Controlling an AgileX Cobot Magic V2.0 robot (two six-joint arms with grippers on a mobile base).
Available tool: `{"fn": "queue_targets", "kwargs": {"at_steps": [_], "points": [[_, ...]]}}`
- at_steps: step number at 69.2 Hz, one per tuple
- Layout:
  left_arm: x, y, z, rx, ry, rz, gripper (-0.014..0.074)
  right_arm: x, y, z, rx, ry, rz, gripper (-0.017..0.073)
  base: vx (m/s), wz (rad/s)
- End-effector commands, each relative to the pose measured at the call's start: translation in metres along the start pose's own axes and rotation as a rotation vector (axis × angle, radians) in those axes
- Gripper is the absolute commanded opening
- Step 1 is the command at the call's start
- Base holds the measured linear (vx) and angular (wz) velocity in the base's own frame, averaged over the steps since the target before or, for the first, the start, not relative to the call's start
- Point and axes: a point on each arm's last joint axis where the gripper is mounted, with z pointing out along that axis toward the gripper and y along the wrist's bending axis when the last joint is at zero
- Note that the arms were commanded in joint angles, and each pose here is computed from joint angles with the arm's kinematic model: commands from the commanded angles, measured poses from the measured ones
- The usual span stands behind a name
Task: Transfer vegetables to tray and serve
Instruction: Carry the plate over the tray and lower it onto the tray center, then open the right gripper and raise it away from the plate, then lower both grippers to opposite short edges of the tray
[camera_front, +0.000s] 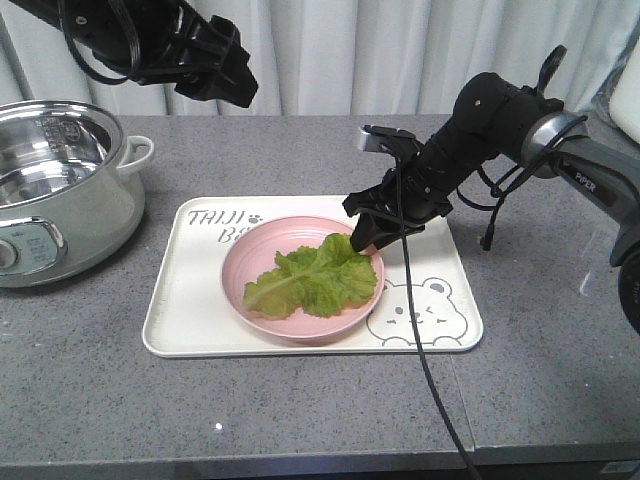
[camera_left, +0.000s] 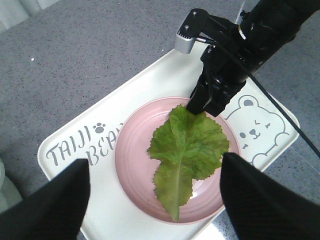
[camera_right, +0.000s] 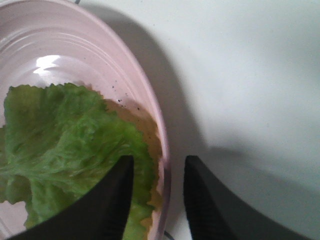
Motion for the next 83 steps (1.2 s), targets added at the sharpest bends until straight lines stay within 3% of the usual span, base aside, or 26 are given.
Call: {"fn": "queue_targets", "kwargs": {"at_steps": [1, 9, 15, 39, 45, 51, 64, 74, 83], "points": [[-0.005, -0.006, -0.028, 0.004, -0.093, -0.001, 0.0514, -0.009, 0.020, -0.035, -0.010, -0.097, -0.044, 0.0400, 0.00, 0.00], [-0.005, -0.006, -0.028, 0.004, -0.093, -0.001, 0.0514, -0.010, 0.021, -0.038, -0.008, -0.104, -0.038, 0.0472, 0.00, 0.00], [-0.005, -0.006, -0.028, 0.004, -0.093, -0.001, 0.0514, -0.010, 0.023, -0.044, 0.005, -0.117, -0.022, 0.0471, 0.00, 0.00], [-0.005, -0.004, -0.028, -0.007, -0.091, -0.020, 0.0514, -0.011, 0.040, -0.094, 0.123, -0.247, -0.063, 0.0452, 0.00, 0.00], [-0.004, 0.000, -0.028, -0.055, -0.087, -0.061, 0.0513, -0.009, 0.045, -0.108, 0.169, -0.264, -0.069, 0.0452, 0.00, 0.00], [-0.004, 0.009, -0.029, -0.150, -0.085, -0.128, 0.0513, -0.005, 0.049, -0.123, 0.210, -0.273, -0.064, 0.0452, 0.00, 0.00], [-0.002, 0.025, -0.033, -0.332, -0.095, -0.185, 0.0513, 0.008, 0.054, -0.153, 0.344, -0.264, -0.023, 0.0452, 0.00, 0.00], [-0.001, 0.030, -0.032, -0.371, -0.088, -0.182, 0.0513, 0.020, 0.053, -0.163, 0.419, -0.190, 0.013, 0.0452, 0.00, 0.00], [0.012, 0.041, -0.014, -0.383, -0.007, -0.214, 0.0513, 0.020, 0.053, -0.165, 0.427, -0.200, 0.058, 0.0452, 0.00, 0.00]]}}
